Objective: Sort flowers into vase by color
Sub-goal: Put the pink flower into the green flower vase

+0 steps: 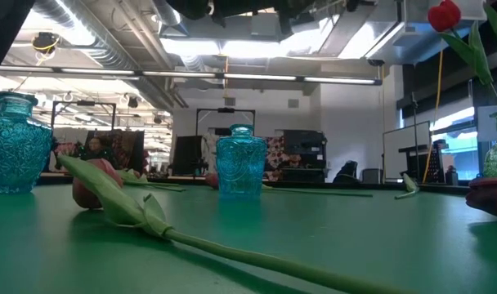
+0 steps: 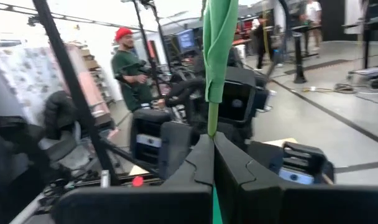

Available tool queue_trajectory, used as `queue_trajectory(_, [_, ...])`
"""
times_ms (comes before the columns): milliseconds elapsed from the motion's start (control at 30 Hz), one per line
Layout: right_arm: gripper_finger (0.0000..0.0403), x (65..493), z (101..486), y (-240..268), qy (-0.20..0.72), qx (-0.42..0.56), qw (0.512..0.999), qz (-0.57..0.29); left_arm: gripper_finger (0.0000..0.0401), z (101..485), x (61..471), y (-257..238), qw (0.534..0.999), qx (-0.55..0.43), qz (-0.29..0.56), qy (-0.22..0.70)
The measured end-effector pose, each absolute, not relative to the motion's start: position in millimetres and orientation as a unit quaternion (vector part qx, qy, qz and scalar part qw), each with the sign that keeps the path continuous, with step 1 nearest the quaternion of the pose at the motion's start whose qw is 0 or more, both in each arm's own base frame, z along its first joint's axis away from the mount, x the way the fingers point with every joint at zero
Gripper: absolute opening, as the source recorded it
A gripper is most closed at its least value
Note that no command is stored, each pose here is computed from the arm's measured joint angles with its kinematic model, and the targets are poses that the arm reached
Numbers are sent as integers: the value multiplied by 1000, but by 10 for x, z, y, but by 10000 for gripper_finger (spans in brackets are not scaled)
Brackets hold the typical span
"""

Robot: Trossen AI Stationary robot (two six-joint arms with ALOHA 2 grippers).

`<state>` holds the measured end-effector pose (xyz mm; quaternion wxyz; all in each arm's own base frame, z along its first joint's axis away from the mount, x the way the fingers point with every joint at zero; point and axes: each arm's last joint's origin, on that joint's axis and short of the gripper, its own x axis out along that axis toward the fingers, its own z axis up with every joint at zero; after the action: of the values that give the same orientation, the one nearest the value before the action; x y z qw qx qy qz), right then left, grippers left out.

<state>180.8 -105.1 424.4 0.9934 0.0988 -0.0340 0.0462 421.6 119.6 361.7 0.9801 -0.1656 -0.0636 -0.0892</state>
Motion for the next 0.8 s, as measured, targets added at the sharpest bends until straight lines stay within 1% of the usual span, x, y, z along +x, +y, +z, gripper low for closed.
queue_trajectory(67, [0,1863,4224,-1091,-35,96,994,43,188,3618,4218,1189,982,-156,-88,-65])
queue_trajectory(167, [0,1928,4193,-1133,-33,97,994,50,181,3614,4224,1193,983,-157,-64,-68])
queue_trajectory(267, [0,1967,4160,-1160,-26,101,993,50,159,3598,4219,1236,984,-162,-38,-65])
queue_trajectory(367, [0,1972,4156,-1164,-26,98,994,50,115,3576,4208,1283,983,-171,-28,-55])
queue_trajectory(467, [1,1968,4158,-1161,-26,94,994,50,54,3567,4208,1291,983,-172,-27,-52])
queue_trajectory(533, [8,1965,4147,-1159,-21,98,994,49,17,3567,4209,1285,985,-165,-29,-51])
queue_trajectory(633, [39,1965,4117,-1159,-7,123,991,46,7,3553,4214,1273,986,-158,-30,-44])
queue_trajectory(700, [74,1962,4111,-1156,-2,144,988,50,4,3529,4222,1257,987,-152,-30,-32])
queue_trajectory(800, [132,1913,4160,-1120,-13,141,989,53,3,3489,4237,1211,990,-138,-30,-13])
